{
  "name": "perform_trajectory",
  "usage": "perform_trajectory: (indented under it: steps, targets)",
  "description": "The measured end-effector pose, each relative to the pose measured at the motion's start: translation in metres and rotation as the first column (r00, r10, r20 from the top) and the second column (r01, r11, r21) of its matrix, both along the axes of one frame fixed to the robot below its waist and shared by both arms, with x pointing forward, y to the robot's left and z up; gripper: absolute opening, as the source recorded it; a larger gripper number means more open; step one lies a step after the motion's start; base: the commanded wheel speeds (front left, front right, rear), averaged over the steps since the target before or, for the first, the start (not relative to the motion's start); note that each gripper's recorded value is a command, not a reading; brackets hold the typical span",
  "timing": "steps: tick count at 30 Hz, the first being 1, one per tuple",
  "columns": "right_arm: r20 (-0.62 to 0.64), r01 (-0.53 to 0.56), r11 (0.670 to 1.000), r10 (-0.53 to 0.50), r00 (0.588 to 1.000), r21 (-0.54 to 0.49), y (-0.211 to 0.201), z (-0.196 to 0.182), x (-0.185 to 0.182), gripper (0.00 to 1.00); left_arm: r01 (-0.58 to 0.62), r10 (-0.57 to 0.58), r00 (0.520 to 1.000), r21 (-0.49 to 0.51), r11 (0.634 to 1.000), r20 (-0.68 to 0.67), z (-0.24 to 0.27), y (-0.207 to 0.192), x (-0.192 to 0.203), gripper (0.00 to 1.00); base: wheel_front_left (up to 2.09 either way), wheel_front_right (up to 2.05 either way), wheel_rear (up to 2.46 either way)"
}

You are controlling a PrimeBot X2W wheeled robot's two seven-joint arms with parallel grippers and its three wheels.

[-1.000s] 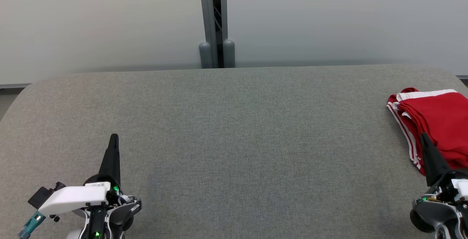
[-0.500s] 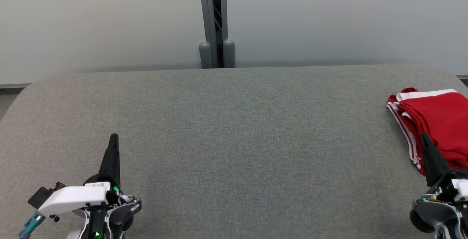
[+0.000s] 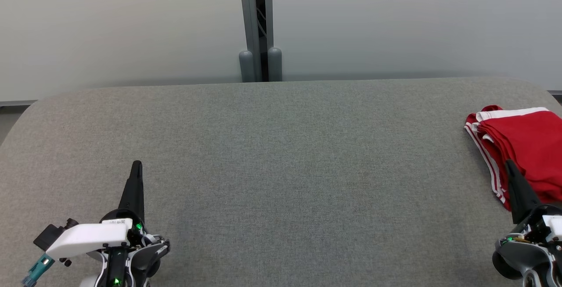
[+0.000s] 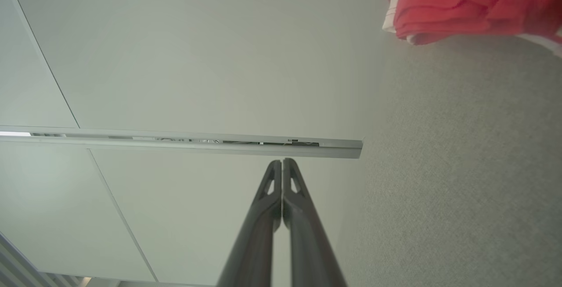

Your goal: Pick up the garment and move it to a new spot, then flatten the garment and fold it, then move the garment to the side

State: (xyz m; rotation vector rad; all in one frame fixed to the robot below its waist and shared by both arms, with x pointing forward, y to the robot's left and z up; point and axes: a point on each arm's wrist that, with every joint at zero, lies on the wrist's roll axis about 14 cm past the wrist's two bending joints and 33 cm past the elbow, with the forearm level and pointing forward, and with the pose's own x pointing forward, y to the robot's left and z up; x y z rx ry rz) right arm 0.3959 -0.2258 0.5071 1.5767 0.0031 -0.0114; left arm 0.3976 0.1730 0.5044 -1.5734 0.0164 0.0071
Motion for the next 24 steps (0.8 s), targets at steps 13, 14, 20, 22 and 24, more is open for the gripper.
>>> perform_trajectory:
  steps: [13, 14, 20, 22, 24]
  targets:
    - [0.0, 0.002, 1.0, -0.002, 1.0, 0.001, -0.0003, 0.0, 0.0, 0.0, 0.0, 0.0, 1.0, 0.0, 1.0, 0.0, -0.0001, 0.0, 0.0, 0.0, 0.0, 0.0, 0.0]
    - [0.0, 0.002, 1.0, -0.002, 1.0, 0.001, -0.0003, 0.0, 0.0, 0.0, 0.0, 0.0, 1.0, 0.0, 1.0, 0.0, -0.0001, 0.0001, 0.0, 0.0, 0.0, 0.0, 0.0]
    - [0.0, 0.001, 1.0, -0.001, 1.0, 0.001, -0.0002, 0.0001, 0.0, 0.0, 0.0, 0.0, 1.0, 0.0, 1.0, 0.0, -0.0001, 0.0, 0.0, 0.0, 0.0, 0.0, 0.0]
    - [0.0, 0.002, 1.0, -0.002, 1.0, 0.001, -0.0003, 0.0, 0.0, 0.0, 0.0, 0.0, 1.0, 0.0, 1.0, 0.0, -0.0001, 0.0001, 0.0, 0.0, 0.0, 0.0, 0.0]
    - [0.0, 0.002, 1.0, -0.002, 1.0, 0.001, -0.0003, 0.0, 0.0, 0.0, 0.0, 0.0, 1.0, 0.0, 1.0, 0.0, -0.0001, 0.0, 0.0, 0.0, 0.0, 0.0, 0.0]
